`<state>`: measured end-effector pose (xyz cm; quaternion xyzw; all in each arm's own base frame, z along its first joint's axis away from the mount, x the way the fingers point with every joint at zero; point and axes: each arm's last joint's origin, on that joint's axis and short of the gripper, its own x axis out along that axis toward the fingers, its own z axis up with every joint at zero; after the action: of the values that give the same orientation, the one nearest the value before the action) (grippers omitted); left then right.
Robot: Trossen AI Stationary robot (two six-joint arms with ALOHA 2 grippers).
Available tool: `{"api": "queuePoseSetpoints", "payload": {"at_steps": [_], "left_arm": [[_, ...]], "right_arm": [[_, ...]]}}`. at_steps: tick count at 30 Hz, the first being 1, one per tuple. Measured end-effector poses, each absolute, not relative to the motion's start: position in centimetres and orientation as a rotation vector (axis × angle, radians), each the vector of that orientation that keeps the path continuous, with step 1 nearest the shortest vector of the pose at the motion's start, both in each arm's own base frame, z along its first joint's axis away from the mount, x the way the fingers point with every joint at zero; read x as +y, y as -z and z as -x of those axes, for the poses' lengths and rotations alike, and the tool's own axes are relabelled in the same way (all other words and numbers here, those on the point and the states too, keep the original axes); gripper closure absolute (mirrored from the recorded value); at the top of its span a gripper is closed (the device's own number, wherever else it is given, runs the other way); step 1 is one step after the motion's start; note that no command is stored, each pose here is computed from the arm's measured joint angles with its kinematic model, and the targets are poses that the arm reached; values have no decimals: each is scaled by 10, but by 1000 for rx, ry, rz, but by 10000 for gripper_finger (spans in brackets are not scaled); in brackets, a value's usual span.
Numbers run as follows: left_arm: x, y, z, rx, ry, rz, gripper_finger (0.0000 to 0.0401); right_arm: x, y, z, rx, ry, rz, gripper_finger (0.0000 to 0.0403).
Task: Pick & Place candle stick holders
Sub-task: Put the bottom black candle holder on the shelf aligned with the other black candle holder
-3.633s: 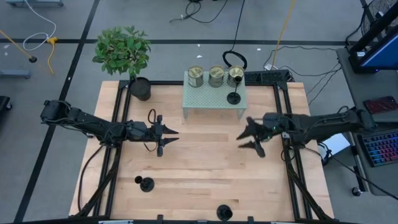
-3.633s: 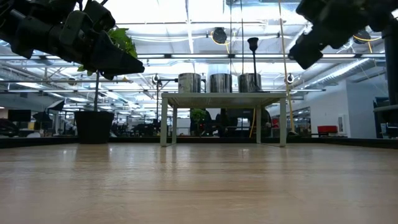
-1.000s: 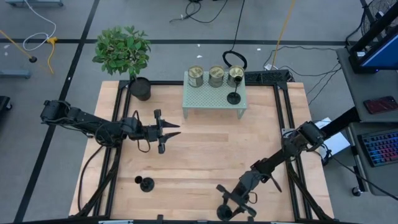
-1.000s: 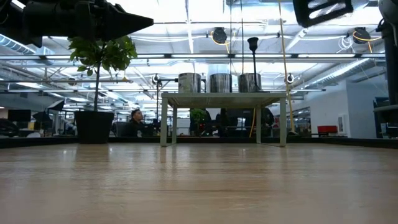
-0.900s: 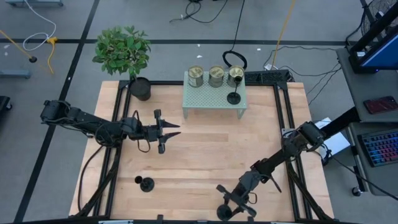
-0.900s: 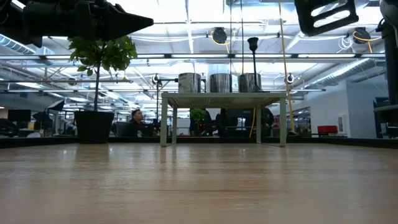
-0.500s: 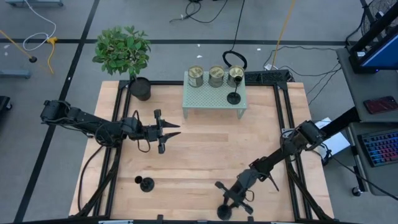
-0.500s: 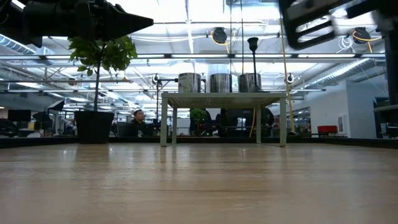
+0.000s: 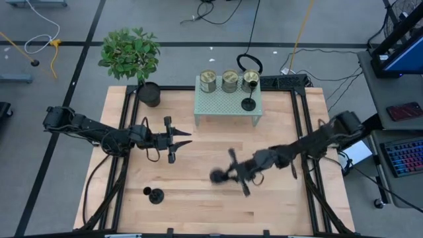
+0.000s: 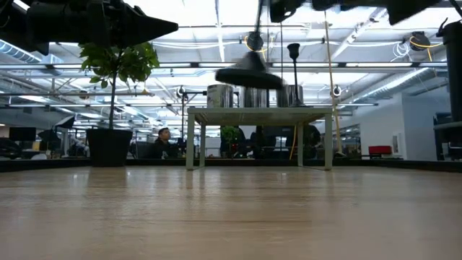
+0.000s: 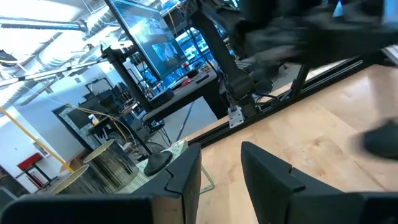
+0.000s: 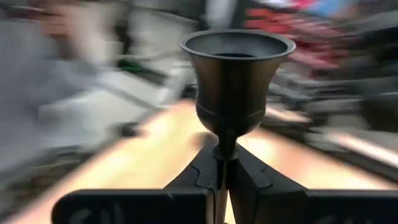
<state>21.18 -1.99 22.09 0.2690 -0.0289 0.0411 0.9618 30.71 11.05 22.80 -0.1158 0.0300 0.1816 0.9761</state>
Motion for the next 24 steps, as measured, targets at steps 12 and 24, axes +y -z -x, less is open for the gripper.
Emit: {"api": "queuePoseSetpoints", "payload": {"at_steps": [12, 24], "left_arm": [[-20, -219, -212, -51, -75, -385, 279], [-20, -219, -212, -52, -70, -260, 279]], "right_arm": [[12, -290, -307, -134, 469, 291, 393], [-66, -290, -328, 72, 818, 78, 393]]}}
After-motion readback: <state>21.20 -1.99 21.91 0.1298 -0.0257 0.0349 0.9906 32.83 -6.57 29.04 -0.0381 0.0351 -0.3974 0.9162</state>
